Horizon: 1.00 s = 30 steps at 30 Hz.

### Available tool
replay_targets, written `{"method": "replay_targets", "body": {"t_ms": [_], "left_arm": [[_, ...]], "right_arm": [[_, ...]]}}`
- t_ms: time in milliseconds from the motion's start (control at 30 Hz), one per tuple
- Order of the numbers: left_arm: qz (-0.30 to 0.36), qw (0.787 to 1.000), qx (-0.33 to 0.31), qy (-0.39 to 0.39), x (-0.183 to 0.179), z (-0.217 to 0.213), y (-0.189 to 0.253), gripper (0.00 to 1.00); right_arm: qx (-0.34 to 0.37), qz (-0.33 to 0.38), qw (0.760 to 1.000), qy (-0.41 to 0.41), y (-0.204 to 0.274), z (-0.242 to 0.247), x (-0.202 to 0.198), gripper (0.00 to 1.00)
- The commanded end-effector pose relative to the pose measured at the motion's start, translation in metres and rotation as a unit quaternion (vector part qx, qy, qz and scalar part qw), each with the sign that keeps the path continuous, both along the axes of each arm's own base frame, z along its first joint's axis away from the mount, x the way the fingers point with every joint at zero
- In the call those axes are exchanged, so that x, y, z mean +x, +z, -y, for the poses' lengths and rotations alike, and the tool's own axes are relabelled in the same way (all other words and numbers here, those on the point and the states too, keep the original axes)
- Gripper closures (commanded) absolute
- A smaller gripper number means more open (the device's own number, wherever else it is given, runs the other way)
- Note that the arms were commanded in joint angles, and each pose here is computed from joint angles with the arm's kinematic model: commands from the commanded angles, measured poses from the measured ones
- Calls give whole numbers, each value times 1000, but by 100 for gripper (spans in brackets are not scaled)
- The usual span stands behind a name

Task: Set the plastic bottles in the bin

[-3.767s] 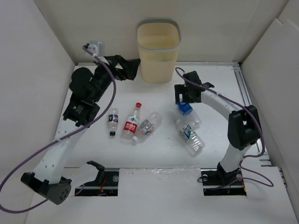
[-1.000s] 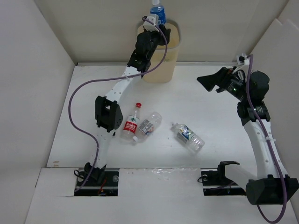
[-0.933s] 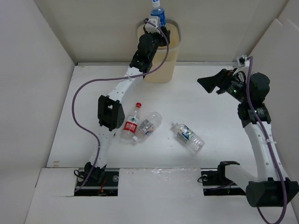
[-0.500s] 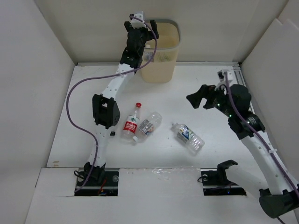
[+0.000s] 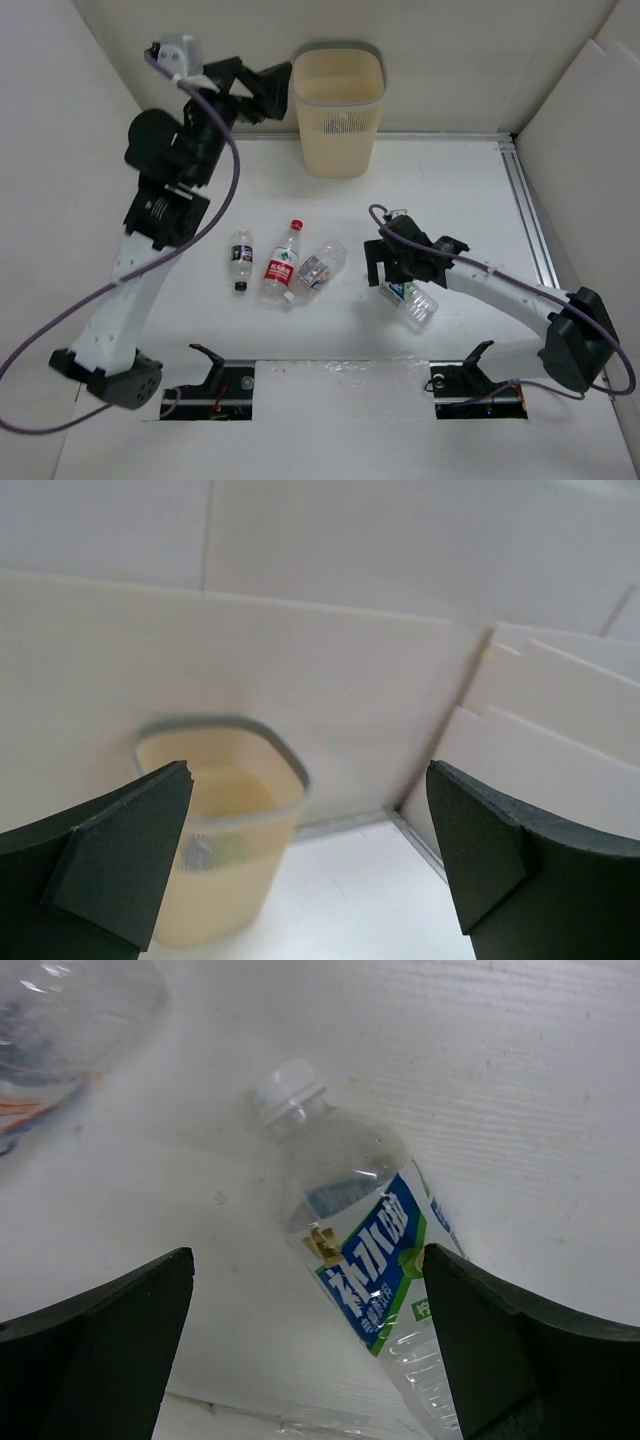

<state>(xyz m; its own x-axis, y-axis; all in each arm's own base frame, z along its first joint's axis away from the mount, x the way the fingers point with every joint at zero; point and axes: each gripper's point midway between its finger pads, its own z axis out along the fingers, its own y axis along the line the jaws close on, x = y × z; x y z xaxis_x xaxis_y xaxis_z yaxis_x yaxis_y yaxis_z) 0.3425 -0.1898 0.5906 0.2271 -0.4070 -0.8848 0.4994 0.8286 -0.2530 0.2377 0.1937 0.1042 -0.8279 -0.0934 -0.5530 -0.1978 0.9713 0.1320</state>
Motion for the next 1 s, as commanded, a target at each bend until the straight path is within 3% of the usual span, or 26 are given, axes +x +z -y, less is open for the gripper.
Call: {"method": "replay_targets", "body": {"t_ms": [0,67,200,300,400,433,500,533,567,600,733,767,800,967], "left_arm": [[-113,991,17,-76,-10,25,-89,0],[-99,989,-2,-106,-37,21,-85,0],[-122,984,14,-132,-52,29,-113,0],[-141,985,31,-93,-53,38,-127,0],[-147,981,43,-116,-63,61,-132,0],[-154,980,42,-116,-63,62,-137,0],[-164,979,42,-117,-59,66,-147,0],[-174,977,49,-116,-56,69,-157,0],[-174,977,49,-116,-55,70,-160,0],[-179,976,52,-116,-52,72,-164,0],[-192,969,52,-144,-55,84,-179,0],[-191,968,53,-153,-56,87,-182,0],[-193,965,58,-166,-59,92,-189,0],[-160,945,65,-279,-89,119,-183,0]], "right_arm": [[-38,-2,998,-59,-19,17,0,0],[-60,1,995,-73,-26,27,0,0],[-77,-15,994,-72,-43,25,2,0],[-87,-38,993,-66,-64,23,-2,0],[-92,-54,993,-51,-82,15,-7,8],[-88,-60,993,-52,-88,13,-8,22],[-91,-69,992,-50,-96,13,-11,34],[-91,-69,992,-50,-96,13,-11,45],[-94,-64,992,-57,-95,15,-9,76],[-91,-59,992,-65,-89,15,-7,87],[-91,-4,990,-110,-44,31,10,91],[-79,13,990,-120,-27,32,17,91],[-62,32,990,-124,-4,38,19,98],[32,139,978,-150,109,67,42,100]]}}
